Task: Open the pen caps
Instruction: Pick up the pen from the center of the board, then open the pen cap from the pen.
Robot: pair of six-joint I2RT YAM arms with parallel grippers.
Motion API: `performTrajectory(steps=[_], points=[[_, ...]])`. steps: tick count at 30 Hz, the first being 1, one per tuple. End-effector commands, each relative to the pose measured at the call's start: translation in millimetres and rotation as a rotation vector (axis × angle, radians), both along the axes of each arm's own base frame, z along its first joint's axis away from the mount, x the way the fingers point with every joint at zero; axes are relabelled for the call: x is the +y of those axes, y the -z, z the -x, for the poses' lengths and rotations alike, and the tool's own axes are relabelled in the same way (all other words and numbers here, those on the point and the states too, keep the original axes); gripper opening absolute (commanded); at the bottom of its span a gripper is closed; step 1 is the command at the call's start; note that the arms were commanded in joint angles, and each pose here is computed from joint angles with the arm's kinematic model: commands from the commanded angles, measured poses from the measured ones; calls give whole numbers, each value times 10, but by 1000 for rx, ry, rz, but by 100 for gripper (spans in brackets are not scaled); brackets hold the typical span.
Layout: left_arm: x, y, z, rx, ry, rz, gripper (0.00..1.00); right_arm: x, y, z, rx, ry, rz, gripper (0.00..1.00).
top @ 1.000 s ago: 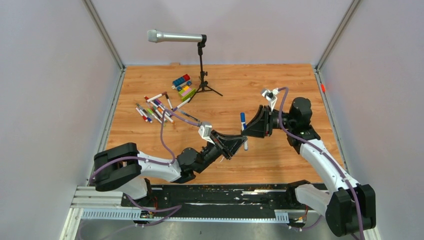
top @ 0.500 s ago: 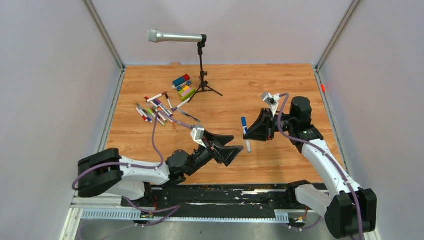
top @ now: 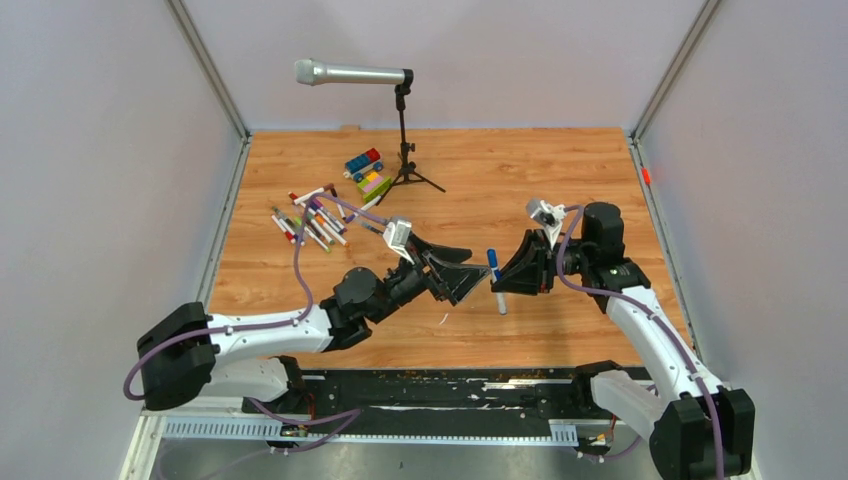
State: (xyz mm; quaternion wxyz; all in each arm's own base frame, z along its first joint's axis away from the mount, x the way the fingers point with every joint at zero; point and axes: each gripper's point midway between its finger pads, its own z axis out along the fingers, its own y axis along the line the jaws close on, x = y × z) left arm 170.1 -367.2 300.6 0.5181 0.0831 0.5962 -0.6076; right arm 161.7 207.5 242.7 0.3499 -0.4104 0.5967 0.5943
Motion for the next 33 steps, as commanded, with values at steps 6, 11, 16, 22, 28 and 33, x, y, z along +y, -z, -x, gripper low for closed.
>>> performTrajectory(steps=[6,11,16,22,28,33], points=[[-250,-154,-73,-48,22,11,77,-19,-24,58,-56,-29,-20,0],[-317,-149,-124,-59,14,5,64,-16,-8,45,-35,-24,-18,0],[-333,-156,-144,-68,9,5,55,-12,3,20,-24,-15,-13,0],[-384,-156,-111,-81,47,7,34,-11,13,13,-10,-12,-11,0],[-277,-592,-379,-181,-27,96,0,0,160,-75,45,30,13,0],[207,-1206,-1068,-234,-322,182,0,35,264,-68,74,29,26,0]])
